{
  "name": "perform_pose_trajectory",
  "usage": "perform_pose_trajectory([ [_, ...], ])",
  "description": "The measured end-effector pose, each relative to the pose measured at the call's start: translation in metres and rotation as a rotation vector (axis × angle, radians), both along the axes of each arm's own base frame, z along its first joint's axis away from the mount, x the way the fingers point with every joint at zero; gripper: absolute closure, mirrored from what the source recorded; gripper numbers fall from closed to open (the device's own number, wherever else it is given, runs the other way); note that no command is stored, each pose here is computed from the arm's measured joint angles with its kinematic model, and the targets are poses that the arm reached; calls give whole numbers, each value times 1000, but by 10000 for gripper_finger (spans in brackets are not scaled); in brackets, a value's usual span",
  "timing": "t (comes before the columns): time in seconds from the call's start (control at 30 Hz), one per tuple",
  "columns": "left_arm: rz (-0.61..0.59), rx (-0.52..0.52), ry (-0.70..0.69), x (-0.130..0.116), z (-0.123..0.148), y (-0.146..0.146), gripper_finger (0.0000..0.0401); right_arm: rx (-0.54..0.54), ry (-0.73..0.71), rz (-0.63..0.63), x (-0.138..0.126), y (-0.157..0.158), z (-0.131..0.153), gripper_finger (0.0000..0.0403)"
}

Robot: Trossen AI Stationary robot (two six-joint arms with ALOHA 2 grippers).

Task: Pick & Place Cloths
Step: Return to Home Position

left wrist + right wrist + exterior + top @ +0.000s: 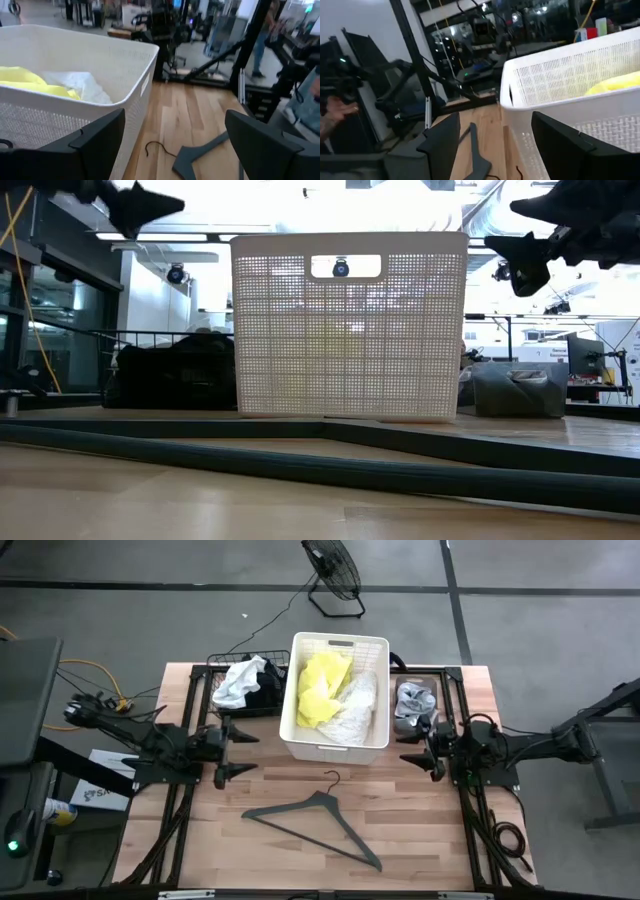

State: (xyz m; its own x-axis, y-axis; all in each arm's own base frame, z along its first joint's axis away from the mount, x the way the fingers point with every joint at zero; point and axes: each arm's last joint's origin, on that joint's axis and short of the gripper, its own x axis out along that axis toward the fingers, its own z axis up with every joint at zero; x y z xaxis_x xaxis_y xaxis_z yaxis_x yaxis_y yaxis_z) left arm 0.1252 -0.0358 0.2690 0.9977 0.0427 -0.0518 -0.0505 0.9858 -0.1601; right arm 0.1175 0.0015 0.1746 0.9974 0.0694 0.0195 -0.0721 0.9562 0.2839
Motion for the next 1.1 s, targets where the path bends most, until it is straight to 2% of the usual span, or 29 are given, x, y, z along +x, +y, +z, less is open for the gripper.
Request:
perform_pose_trajectory([
  [0.13, 36, -9, -45, -11, -26, 5, 63, -1, -79, -12, -1, 0, 5, 165],
  [0.27, 39, -15, -90, -21, -42, 9, 63, 1, -84, -20, -1, -1, 4, 165],
  [0.57, 4, -1, -173, -45, -55, 17, 63, 0, -92, -21, -5, -1, 5, 165],
  [0.87, -57, 61, -161, -43, -59, 15, 63, 20, -93, -4, -11, 0, 4, 165],
  [0.97, -69, 77, -219, -41, -59, 14, 63, 8, -114, 21, -13, 1, 6, 165],
  [1.1, -70, 80, -204, -36, -79, 12, 63, 0, -101, 38, -13, 1, 5, 165],
])
